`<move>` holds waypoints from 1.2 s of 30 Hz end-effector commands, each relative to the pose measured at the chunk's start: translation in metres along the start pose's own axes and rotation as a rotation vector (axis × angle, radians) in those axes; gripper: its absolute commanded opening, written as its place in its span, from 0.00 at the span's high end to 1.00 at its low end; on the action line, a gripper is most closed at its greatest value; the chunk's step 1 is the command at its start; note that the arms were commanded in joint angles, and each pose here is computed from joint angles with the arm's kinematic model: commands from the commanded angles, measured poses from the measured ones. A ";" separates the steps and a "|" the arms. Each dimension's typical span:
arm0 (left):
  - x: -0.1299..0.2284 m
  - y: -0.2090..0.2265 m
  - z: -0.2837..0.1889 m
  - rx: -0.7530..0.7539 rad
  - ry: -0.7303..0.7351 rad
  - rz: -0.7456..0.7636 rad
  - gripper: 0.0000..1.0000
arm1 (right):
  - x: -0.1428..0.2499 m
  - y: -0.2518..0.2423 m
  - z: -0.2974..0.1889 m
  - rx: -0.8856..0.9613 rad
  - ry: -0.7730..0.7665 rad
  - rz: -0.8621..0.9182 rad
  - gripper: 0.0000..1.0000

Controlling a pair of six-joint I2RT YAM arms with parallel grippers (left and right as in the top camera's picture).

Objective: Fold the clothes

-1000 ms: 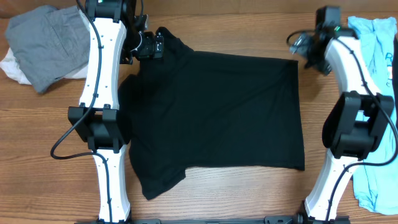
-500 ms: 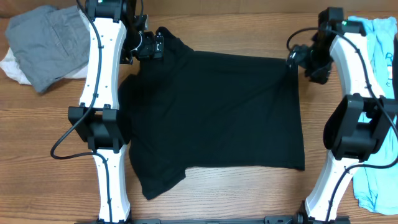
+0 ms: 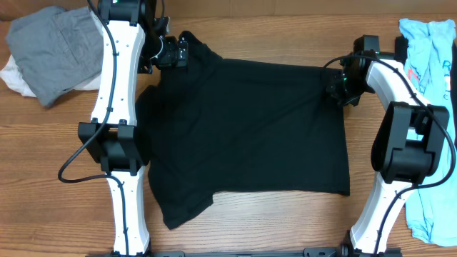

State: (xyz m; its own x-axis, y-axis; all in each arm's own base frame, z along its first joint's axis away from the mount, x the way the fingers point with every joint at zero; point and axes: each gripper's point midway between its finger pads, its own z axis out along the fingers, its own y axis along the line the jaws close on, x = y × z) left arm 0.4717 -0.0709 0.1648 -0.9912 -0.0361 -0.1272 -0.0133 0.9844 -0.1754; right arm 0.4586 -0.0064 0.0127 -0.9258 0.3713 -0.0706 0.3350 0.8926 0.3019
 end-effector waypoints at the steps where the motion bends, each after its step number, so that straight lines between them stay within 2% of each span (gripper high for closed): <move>1: 0.001 -0.002 0.005 -0.007 0.009 0.000 0.00 | 0.008 -0.013 0.012 0.049 0.022 0.020 0.84; 3: 0.001 -0.002 0.005 -0.007 0.009 0.000 0.00 | 0.010 -0.022 0.012 0.097 0.025 0.061 0.96; 7: 0.001 -0.002 0.005 -0.007 0.009 0.000 0.00 | 0.010 -0.043 0.009 0.220 0.003 0.128 0.96; 15: 0.001 -0.001 0.005 -0.008 0.010 0.000 0.00 | 0.006 -0.057 -0.003 0.312 -0.022 0.180 0.96; 16: 0.001 -0.001 0.005 -0.008 0.010 0.000 0.00 | 0.004 -0.055 -0.006 0.312 -0.022 0.179 0.83; 17: 0.001 -0.002 0.005 -0.007 0.009 0.000 0.00 | 0.003 -0.054 -0.009 0.311 -0.022 0.179 0.59; 18: 0.001 -0.002 0.005 -0.007 0.009 0.000 0.00 | 0.002 -0.052 -0.013 0.312 -0.021 0.177 0.22; 19: 0.001 -0.002 0.005 -0.007 0.009 0.000 0.00 | 0.000 -0.051 -0.018 0.314 -0.018 0.175 0.02; 22: 0.001 -0.002 0.005 -0.008 0.010 0.000 0.00 | -0.004 -0.044 -0.037 0.318 -0.015 0.177 0.00; 28: 0.003 -0.002 0.000 -0.007 0.009 -0.018 0.00 | -0.004 -0.024 -0.106 0.319 -0.015 0.195 0.00; 36: 0.013 -0.003 -0.059 -0.047 -0.099 0.000 0.00 | 0.024 0.001 -0.189 0.278 -0.112 0.209 0.01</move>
State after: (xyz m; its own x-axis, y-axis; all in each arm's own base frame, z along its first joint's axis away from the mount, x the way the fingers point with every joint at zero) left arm 0.4627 -0.0647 0.1705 -0.9927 -0.0441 -0.1124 -0.0276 0.9892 -0.1439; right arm 0.4103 -0.0494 0.1283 -0.8362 0.5483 -0.0109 0.5484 0.8361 -0.0095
